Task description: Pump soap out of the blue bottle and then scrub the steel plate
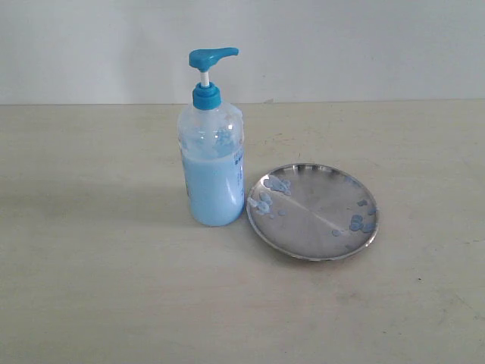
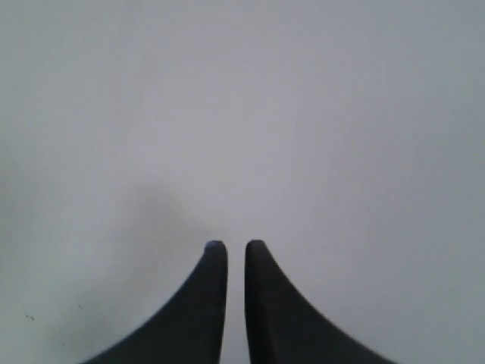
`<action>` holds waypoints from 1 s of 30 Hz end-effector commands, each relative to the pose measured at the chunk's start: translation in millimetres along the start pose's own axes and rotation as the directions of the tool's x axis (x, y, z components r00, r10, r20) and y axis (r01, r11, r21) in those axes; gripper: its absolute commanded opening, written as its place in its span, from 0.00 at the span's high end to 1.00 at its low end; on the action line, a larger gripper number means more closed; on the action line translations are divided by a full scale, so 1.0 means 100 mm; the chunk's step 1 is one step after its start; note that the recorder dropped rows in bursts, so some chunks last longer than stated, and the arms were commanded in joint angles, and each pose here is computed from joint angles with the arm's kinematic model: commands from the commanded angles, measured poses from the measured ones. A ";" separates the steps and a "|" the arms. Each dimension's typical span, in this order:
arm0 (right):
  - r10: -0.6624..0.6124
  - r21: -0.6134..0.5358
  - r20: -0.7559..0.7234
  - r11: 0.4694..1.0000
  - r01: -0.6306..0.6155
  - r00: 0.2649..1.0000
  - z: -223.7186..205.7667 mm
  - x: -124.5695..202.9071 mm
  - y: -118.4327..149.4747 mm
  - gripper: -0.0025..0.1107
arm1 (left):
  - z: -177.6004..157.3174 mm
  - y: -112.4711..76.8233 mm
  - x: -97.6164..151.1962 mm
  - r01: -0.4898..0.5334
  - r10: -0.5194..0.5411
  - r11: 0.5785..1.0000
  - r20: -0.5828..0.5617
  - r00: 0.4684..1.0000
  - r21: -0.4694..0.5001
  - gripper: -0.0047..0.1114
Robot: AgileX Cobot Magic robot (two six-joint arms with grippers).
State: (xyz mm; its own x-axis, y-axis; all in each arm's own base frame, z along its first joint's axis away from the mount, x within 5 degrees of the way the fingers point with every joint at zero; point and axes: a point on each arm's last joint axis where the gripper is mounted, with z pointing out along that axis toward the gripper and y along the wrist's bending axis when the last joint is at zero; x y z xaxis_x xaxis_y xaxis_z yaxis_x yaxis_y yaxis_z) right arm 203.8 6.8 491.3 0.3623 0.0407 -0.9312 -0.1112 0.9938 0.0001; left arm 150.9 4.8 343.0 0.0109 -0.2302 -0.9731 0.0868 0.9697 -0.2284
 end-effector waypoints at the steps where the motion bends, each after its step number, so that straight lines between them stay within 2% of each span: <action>1: 0.026 0.129 -0.169 0.992 -0.004 0.985 -0.02 0.14 -0.08 0.98 | -0.44 0.14 0.36 0.045 -0.045 0.976 0.006 0.999 -0.213 0.92; 5: 0.024 0.143 -0.255 0.990 0.013 0.967 -0.03 0.22 -0.03 0.98 | -0.71 0.22 0.52 -0.099 0.104 0.948 0.000 0.995 -0.303 0.92; 8: -0.041 0.103 -0.310 0.992 0.077 0.950 -0.04 0.26 0.06 0.98 | -0.82 0.26 0.59 -0.164 0.173 0.927 -0.003 0.985 -0.336 0.92; 12: -0.087 0.042 -0.349 0.993 0.109 0.933 -0.06 0.30 0.19 0.98 | -0.89 0.30 0.73 -0.105 0.117 0.928 0.012 0.993 -0.357 0.92; 18: -0.146 -0.066 -0.340 0.989 0.131 0.929 -0.07 0.29 0.39 0.98 | -0.88 0.42 1.26 -0.033 -0.012 0.926 -0.118 0.993 -0.375 0.92; 21: -0.183 -0.111 -0.332 0.982 0.155 0.925 -0.08 0.29 0.46 0.98 | -0.89 0.46 1.43 -0.022 -0.045 0.922 -0.162 0.986 -0.387 0.92; 24: -0.224 -0.133 -0.359 0.973 0.188 0.906 -0.06 0.35 0.49 0.98 | -0.89 0.44 1.44 -0.006 -0.055 0.930 -0.157 0.986 -0.368 0.92; 27: -0.231 -0.119 -0.494 0.973 0.198 0.838 0.06 0.64 0.50 0.98 | -0.88 0.43 1.43 -0.008 -0.052 0.932 -0.156 0.986 -0.361 0.92; 30: -0.330 -0.198 -0.698 0.942 0.271 0.636 0.35 1.41 0.59 0.98 | -0.88 0.43 1.43 -0.007 -0.052 0.934 -0.155 0.987 -0.356 0.92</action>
State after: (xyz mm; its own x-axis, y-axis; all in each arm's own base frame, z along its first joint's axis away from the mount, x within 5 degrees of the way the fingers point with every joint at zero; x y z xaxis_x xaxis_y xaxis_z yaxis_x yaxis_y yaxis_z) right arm 239.0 64.1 425.8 -0.1544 -0.2789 -0.9478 -0.1546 0.9543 -0.2556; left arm 68.3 22.0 191.5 -0.1529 -0.2520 -0.9556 -0.2912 0.9355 -0.2001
